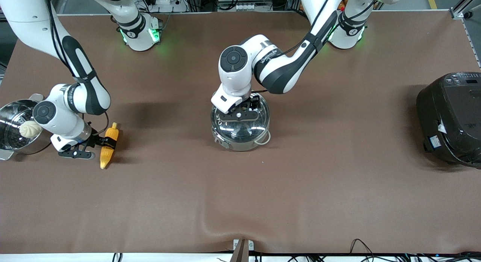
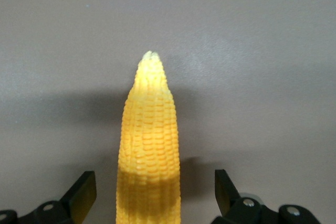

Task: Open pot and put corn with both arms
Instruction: 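Grasp the lid knob with the left gripper while the right gripper grasps the corn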

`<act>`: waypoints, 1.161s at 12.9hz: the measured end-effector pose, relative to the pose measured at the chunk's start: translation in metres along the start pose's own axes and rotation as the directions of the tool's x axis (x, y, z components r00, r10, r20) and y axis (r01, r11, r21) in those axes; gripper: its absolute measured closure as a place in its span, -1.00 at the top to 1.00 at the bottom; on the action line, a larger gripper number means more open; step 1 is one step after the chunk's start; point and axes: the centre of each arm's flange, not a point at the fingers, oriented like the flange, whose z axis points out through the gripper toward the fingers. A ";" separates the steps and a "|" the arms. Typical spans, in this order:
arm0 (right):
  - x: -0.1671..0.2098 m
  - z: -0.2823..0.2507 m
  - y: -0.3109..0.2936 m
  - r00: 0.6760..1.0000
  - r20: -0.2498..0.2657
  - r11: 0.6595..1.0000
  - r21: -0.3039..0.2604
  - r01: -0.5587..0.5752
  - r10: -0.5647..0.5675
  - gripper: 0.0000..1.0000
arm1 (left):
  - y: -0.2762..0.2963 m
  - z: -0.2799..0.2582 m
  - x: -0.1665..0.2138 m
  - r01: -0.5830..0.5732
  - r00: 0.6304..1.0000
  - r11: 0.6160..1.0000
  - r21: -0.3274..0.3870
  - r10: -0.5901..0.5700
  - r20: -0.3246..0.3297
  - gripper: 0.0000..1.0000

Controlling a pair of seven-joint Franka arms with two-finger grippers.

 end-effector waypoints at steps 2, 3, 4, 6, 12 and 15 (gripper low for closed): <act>-0.001 0.006 -0.003 1.000 0.008 1.000 0.001 0.005 -0.005 0.99 | 0.001 0.004 -0.001 -0.002 1.000 1.000 0.003 0.002 0.004 1.00; -0.001 0.008 -0.004 1.000 0.011 1.000 0.001 0.006 -0.006 0.81 | 0.001 0.006 -0.001 -0.002 1.000 1.000 0.005 0.002 0.006 1.00; 0.000 0.009 -0.004 1.000 0.012 1.000 0.002 0.006 -0.006 0.60 | 0.001 0.007 -0.001 -0.002 1.000 1.000 0.005 0.002 0.006 1.00; 0.000 0.010 -0.005 1.000 0.013 1.000 0.003 0.008 -0.008 0.50 | 0.002 0.005 0.000 0.003 1.000 1.000 0.002 -0.003 0.004 0.99; 0.006 0.004 -0.019 1.000 0.009 1.000 0.014 0.026 -0.026 -0.14 | 0.003 0.002 -0.001 0.080 0.997 0.997 -0.010 -0.080 0.016 0.00; 0.026 -0.026 -0.032 0.997 0.066 0.999 0.022 0.033 -0.034 -0.19 | 0.002 0.002 -0.001 0.084 0.996 0.996 -0.011 -0.083 0.015 0.00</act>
